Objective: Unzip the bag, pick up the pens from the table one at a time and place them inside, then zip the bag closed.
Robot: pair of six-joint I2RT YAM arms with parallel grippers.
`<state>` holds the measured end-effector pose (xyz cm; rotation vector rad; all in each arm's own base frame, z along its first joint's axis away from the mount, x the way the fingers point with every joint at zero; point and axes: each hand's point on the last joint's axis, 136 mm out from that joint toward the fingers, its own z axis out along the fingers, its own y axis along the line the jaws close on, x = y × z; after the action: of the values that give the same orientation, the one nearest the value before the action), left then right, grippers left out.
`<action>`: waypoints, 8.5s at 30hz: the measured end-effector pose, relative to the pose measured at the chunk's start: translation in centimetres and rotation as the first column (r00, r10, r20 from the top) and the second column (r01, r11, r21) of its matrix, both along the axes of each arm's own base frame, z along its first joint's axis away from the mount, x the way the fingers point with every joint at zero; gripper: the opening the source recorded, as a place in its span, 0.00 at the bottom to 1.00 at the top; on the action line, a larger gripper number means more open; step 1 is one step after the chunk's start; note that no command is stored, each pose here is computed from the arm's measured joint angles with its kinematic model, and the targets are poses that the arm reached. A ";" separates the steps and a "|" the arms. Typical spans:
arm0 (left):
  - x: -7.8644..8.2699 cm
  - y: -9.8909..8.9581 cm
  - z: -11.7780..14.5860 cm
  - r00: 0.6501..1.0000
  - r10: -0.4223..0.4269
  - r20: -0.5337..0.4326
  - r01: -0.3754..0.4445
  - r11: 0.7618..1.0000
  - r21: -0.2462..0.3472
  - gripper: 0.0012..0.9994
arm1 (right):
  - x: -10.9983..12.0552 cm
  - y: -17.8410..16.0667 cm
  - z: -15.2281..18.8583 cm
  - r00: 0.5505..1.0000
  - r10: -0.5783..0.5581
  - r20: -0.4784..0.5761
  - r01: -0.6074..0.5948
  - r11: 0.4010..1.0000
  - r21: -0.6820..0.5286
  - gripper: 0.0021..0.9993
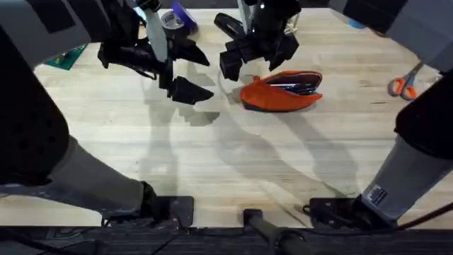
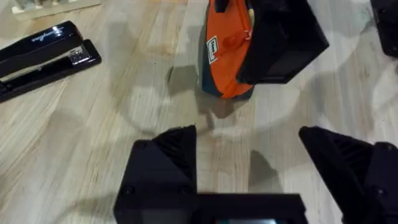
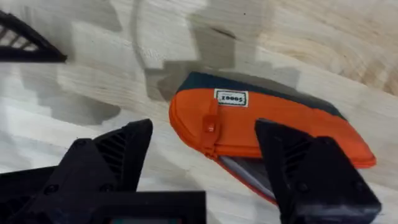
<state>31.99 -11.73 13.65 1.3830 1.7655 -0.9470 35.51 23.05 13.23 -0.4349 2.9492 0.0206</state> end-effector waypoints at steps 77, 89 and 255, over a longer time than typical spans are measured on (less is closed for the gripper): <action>0.0 0.0 0.0 1.000 0.002 -0.004 -0.002 1.000 0.000 0.99 | -1.0 -1.3 -1.2 0.997 -0.014 -0.074 0.011 0.998 -0.054 0.03; 0.0 0.0 0.0 1.000 0.002 -0.003 -0.002 1.000 0.000 0.99 | -0.5 -1.0 1.0 0.999 -0.013 -0.047 0.012 0.999 -0.036 0.03; 0.9 -10.5 -2.9 0.979 -0.201 0.017 0.201 0.958 -0.203 0.04 | 0.8 -7.5 1.7 0.968 -0.240 -0.070 0.243 0.969 0.033 0.03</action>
<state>32.88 -22.24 10.73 1.4451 1.5022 -1.2047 36.34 15.51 14.97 -0.0674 3.0385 0.0676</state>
